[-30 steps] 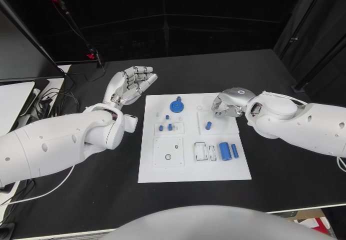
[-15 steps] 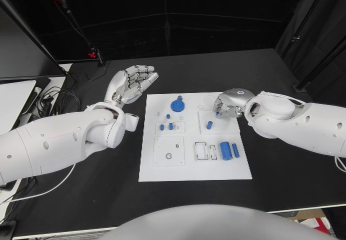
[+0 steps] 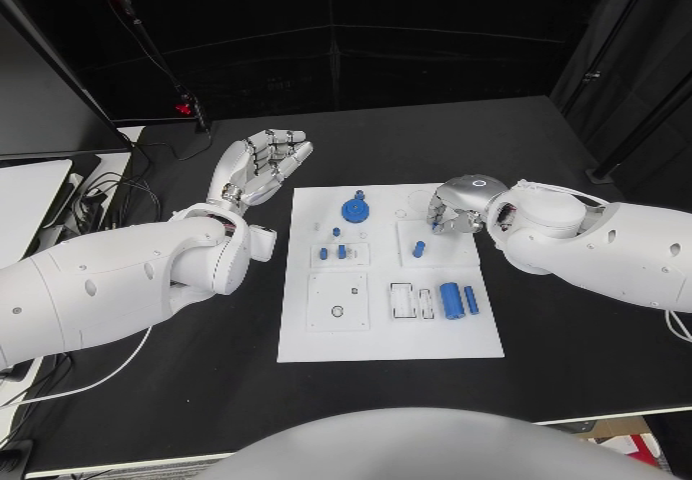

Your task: Assemble the parts on the task board

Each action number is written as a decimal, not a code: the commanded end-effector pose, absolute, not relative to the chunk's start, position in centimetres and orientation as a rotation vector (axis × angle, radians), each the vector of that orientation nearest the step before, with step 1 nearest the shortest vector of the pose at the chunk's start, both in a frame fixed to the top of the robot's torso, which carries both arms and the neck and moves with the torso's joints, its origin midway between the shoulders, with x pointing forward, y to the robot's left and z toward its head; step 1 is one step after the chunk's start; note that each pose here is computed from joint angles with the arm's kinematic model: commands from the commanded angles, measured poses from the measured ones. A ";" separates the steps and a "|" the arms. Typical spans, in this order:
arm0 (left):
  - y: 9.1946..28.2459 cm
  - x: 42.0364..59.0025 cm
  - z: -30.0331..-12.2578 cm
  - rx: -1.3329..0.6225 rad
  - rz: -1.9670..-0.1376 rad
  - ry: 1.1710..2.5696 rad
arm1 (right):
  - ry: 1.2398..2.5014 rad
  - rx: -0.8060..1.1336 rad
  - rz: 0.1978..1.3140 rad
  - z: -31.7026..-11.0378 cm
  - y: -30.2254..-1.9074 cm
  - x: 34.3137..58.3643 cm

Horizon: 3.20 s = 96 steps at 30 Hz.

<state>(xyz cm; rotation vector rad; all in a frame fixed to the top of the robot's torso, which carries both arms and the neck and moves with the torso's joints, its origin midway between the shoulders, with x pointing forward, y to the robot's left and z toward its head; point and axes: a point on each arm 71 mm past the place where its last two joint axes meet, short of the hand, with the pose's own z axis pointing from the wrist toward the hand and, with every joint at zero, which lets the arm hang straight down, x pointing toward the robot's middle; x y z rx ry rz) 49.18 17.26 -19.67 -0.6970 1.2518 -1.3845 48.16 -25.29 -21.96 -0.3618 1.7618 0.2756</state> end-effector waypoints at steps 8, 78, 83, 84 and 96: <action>17.3 49.0 -19.1 -0.653 -1.440 1.188 | 1.771 -0.406 0.202 -22.3 -25.1 48.1; 17.3 49.1 -19.3 -0.662 -1.436 1.202 | 1.551 -0.477 0.709 -18.3 -15.8 41.7; 17.3 49.1 -19.3 -0.661 -1.435 1.199 | 1.593 -0.489 0.720 -18.9 -14.8 41.5; 17.3 49.1 -19.3 -0.661 -1.434 1.198 | 1.598 -0.490 0.721 -19.0 -14.6 41.5; 17.2 49.1 -19.4 -0.660 -1.434 1.198 | 1.670 -0.496 0.725 -21.0 -13.1 41.2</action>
